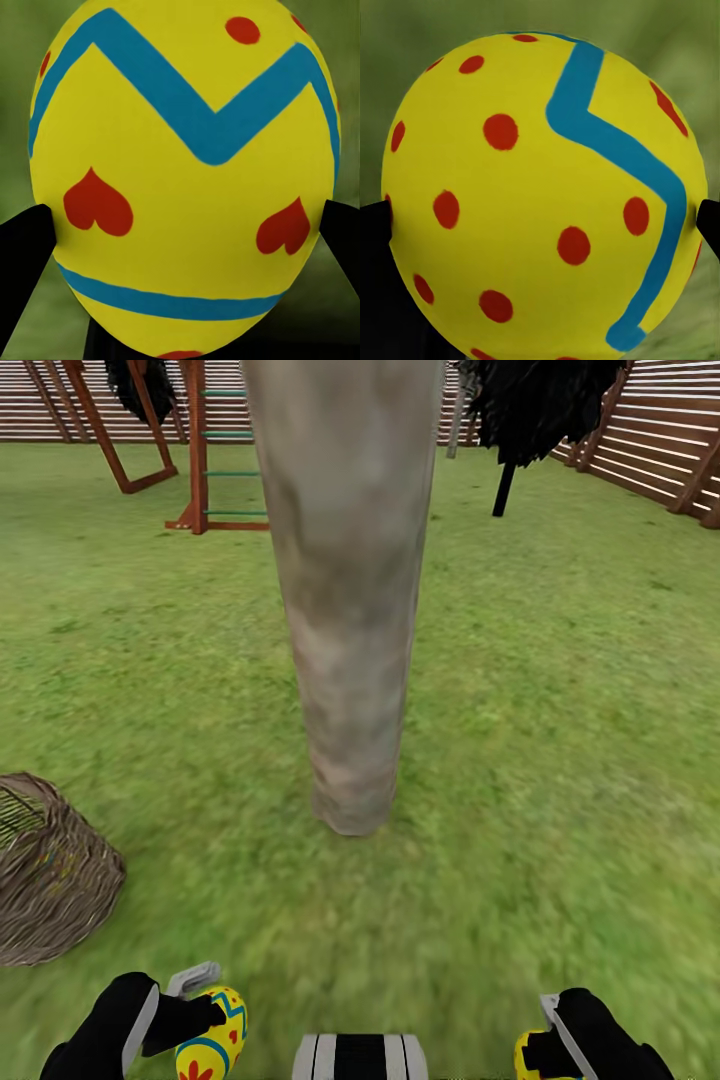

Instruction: Take the three Easter eggs out of the wicker basket on the lawn in the garden, then place them on the lawn next to a single tree (choose any tree) so that all three eggs are next to the same tree and none are left in the basket.

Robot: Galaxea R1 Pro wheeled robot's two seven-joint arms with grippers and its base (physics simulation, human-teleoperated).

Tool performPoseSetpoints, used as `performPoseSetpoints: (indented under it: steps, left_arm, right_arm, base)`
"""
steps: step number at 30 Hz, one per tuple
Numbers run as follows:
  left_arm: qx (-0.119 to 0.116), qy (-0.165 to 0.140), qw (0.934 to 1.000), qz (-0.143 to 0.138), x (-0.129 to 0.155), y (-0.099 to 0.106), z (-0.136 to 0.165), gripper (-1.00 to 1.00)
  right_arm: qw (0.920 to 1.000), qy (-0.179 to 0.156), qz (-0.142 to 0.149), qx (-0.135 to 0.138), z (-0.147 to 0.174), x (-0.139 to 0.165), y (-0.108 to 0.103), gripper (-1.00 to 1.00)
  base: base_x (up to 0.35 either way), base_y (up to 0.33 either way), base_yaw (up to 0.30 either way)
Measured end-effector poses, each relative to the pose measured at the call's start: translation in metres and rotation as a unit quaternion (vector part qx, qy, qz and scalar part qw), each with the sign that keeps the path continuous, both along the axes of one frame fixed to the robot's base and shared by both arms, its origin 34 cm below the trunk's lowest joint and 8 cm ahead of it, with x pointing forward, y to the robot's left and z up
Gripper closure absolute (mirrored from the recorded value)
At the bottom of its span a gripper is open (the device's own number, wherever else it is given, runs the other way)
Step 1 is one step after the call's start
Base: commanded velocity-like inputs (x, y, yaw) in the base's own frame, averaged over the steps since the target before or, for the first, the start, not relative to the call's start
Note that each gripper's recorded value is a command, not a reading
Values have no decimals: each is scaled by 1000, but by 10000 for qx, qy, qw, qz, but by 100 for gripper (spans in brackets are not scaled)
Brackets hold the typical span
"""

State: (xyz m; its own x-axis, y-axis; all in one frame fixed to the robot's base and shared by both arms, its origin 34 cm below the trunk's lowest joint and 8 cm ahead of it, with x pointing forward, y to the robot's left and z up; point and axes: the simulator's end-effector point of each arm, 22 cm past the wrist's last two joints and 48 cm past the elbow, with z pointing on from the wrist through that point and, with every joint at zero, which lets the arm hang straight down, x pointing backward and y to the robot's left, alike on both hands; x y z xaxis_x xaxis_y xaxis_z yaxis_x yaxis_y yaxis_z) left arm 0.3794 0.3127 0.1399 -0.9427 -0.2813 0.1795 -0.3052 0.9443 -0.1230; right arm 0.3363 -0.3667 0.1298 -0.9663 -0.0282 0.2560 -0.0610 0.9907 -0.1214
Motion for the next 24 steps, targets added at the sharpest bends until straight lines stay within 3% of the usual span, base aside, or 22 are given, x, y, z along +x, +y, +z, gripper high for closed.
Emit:
performPoseSetpoints:
  steps: [12,13,22,23,24]
  left_arm:
    - [-5,96,10000,6,-7,0,-6,100]
    - [-4,93,10000,7,-7,0,-6,-100]
    - [1,95,10000,15,-7,1,-6,-100]
    - [0,97,10000,15,-7,1,-6,-100]
    - [-3,98,10000,15,-7,0,-6,-100]
  right_arm:
    - [9999,104,3,7,-6,-8,1,100]
    - [9999,104,3,7,-6,-8,1,100]
    - [9999,104,2,-14,-5,-8,-2,100]
    - [9999,104,1,-13,-5,-8,-2,-100]
    - [9999,104,2,-21,-5,-8,-3,-100]
  base:
    - [0,0,0]
    - [0,0,0]
    - [0,0,0]
    - [0,0,0]
    - [0,0,0]
